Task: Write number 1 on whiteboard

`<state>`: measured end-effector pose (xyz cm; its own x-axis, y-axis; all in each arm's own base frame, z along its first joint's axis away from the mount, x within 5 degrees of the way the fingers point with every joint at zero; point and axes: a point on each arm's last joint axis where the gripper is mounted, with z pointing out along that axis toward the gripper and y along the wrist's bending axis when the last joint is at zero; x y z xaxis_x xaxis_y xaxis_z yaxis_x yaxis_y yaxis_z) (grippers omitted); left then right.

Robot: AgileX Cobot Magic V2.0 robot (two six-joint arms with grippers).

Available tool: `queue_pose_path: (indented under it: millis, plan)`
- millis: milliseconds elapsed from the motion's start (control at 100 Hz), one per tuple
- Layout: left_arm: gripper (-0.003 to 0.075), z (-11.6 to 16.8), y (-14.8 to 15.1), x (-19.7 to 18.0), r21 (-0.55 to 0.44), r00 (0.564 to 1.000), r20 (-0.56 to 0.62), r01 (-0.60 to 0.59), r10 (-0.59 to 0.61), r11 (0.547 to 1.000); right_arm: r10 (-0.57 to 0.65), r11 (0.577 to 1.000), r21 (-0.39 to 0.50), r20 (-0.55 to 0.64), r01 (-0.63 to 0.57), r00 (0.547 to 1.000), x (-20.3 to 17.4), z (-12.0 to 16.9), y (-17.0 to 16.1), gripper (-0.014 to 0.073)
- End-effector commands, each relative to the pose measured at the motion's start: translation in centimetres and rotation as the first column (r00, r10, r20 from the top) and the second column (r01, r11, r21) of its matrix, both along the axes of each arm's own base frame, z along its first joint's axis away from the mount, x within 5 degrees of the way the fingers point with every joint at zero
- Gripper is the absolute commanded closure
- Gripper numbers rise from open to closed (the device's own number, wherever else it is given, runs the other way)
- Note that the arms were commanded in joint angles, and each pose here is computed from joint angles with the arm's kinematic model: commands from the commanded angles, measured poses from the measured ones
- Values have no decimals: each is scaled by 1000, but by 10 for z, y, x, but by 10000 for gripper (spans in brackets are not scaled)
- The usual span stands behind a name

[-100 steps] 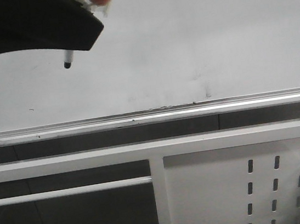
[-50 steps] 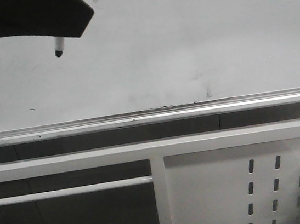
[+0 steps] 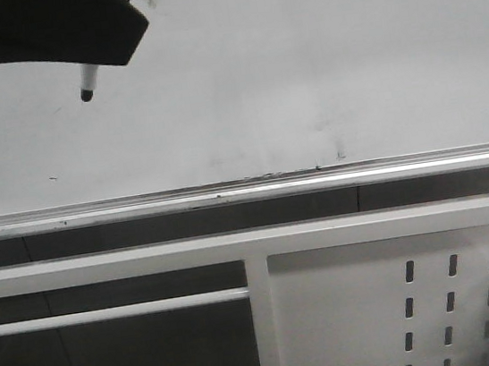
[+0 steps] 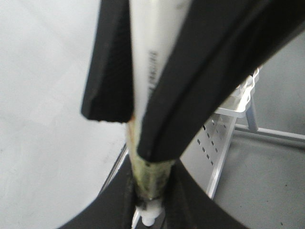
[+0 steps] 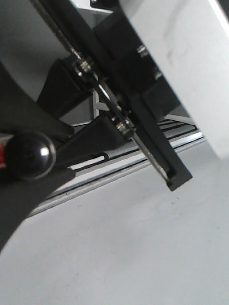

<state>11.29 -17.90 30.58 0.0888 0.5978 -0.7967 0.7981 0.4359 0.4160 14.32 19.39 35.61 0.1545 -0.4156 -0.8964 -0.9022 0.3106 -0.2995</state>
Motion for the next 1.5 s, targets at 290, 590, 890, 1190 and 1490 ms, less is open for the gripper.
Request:
queue_pose_path:
  millis: [290,590,890,1190,1490]
  plan:
    - [234,36,25,-17,-222,997,-76,-37,20,974,-147,982,140,159,126,976,-5,31,-25,662]
    - [430,70,117,-55,-520,990,-98,-137,100,843,-458,883,262,289,391,841,-17,-12,-80,663]
    - [740,55,203,-87,-722,970,-83,-217,229,657,-358,930,128,532,345,767,-18,-32,-79,665]
    - [740,29,206,-90,-741,967,-142,-246,212,625,-381,912,144,643,384,664,1,-33,-64,665]
    - [740,26,203,-89,-739,968,-143,-242,204,629,-370,911,143,693,386,618,17,-31,-47,665]
